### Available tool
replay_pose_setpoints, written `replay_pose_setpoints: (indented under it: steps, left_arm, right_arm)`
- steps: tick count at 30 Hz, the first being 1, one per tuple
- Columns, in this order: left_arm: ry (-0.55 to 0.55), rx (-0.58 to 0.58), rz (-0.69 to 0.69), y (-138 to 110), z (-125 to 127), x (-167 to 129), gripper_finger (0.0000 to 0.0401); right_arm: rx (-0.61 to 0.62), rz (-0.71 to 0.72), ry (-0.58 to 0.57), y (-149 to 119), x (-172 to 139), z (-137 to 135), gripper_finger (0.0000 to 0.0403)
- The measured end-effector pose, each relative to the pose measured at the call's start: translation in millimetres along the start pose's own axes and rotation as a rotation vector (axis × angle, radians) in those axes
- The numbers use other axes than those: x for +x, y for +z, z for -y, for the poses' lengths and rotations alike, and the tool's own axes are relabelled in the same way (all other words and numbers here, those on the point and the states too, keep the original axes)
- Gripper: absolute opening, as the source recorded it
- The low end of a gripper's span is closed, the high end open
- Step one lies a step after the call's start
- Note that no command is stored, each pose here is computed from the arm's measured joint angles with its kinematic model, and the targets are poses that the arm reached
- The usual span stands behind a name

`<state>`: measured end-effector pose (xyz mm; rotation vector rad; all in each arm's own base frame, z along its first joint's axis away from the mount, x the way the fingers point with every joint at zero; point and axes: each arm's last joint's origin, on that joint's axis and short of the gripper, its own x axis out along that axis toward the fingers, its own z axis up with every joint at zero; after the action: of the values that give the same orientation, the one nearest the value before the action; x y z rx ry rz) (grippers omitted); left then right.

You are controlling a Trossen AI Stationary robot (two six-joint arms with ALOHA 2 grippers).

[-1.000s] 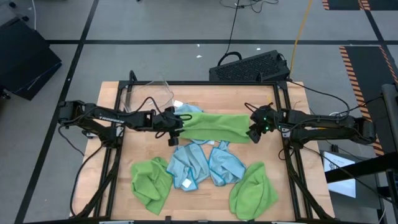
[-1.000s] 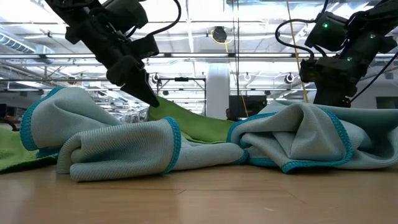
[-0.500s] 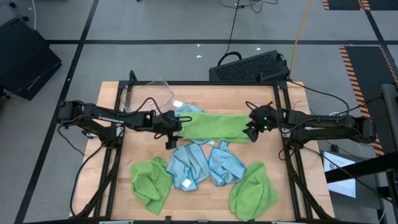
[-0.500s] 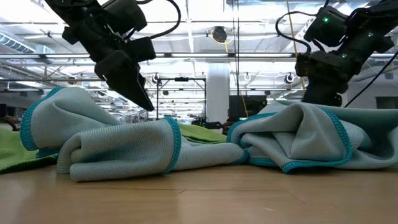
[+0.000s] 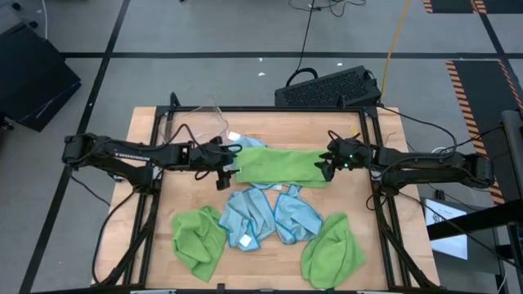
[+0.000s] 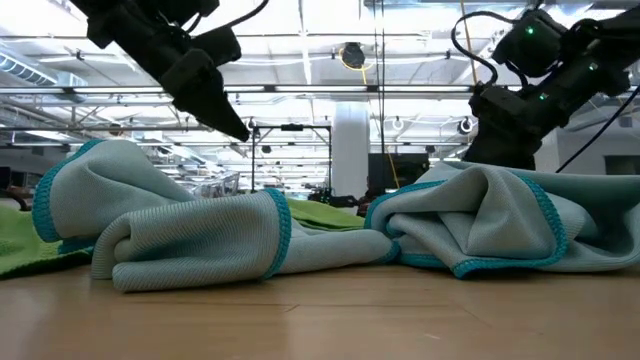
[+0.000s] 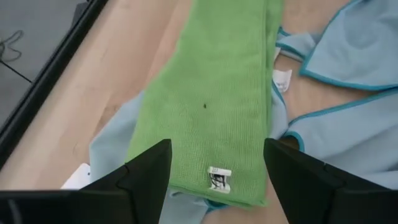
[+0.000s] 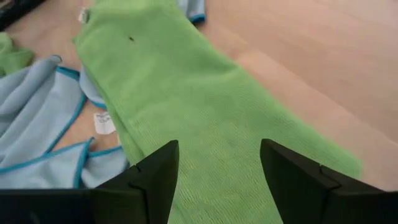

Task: Fold microfiber towels
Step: Fold the top right green microfiber cloth

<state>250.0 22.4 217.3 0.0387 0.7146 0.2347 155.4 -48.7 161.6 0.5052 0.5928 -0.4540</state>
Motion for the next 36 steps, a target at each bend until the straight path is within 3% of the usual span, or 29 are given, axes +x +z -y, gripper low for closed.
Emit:
replay_pose_setpoints:
  steps: [7,16,24,29,36]
  left_arm:
    - [0.000,-0.050,-0.039,-5.2,7.1,20.1,0.0260]
    - [-0.013,0.012,0.056,-2.8,11.3,57.1,0.0260]
    - [0.061,-0.047,0.080,-3.6,-15.0,70.7,0.0260]
    - [0.063,-0.036,0.061,-6.2,-28.6,72.0,0.0259]
    - [0.131,-0.056,0.010,-10.6,-46.4,67.8,0.0259]
  right_arm:
    - [0.006,0.043,0.021,-17.6,7.0,7.9,0.0209]
    - [0.012,0.023,0.025,-34.2,10.3,12.8,0.0139]
    - [-0.071,-0.046,0.011,-46.3,16.4,3.3,0.0069]
    - [-0.037,-0.143,-0.039,-58.9,27.0,3.3,0.0038]
    - [-0.004,-0.272,-0.016,-74.0,35.7,-2.6,0.0016]
